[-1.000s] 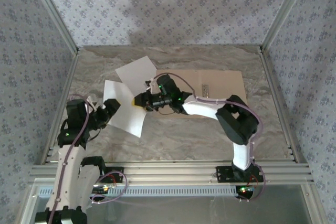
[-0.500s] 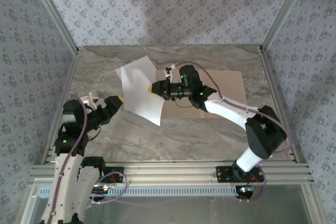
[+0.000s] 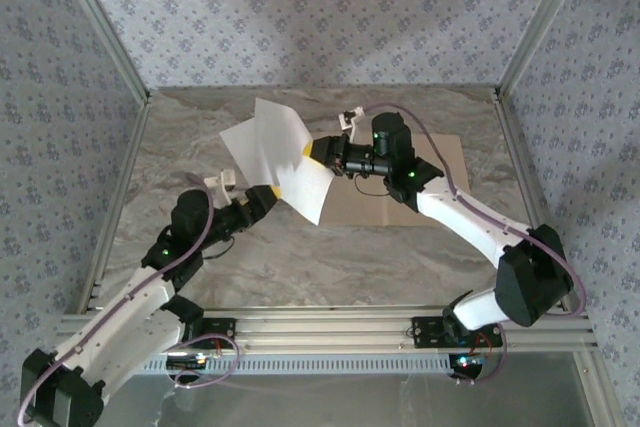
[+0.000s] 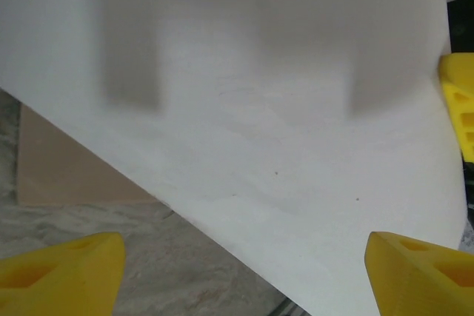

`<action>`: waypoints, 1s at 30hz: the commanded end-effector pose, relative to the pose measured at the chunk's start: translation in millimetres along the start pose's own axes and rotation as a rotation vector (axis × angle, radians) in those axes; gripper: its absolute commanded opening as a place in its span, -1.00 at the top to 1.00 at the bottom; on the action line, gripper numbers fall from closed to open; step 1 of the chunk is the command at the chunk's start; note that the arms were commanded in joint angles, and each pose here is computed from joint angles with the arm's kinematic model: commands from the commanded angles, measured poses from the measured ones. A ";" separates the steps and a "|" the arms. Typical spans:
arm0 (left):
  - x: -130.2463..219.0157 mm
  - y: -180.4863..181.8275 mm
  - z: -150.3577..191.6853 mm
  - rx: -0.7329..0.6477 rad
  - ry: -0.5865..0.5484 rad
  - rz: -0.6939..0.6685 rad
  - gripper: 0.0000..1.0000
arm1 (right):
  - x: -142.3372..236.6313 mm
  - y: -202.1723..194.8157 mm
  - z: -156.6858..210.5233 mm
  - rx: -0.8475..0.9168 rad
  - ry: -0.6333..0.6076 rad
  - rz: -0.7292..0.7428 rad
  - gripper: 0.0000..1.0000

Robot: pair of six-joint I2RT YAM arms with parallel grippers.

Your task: Put the files into the folder

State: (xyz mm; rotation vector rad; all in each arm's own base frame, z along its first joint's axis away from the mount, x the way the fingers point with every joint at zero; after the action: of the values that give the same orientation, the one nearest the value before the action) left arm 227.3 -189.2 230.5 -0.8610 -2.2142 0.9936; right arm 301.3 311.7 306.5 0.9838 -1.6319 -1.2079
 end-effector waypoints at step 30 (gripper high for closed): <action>-25.4 -51.1 -40.0 0.202 -0.214 0.197 -0.80 | 21.5 53.3 -2.2 0.034 -0.137 -0.119 0.56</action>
State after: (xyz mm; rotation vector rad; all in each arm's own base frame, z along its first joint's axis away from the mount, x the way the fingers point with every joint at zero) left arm 255.1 -217.5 258.7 -0.8628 -2.1716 1.3518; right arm 294.2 306.7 351.5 1.0237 -1.7117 -1.3165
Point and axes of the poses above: each hand's point on the last joint's axis, 136 mm out from that joint toward the fingers, its own x axis back along the fingers, its own y axis along the line the jaws close on, z = x × y, the point moved 2 cm from there along x, back along the fingers, and after that the axes turned 12 degrees about -x, right-handed, at the moved point
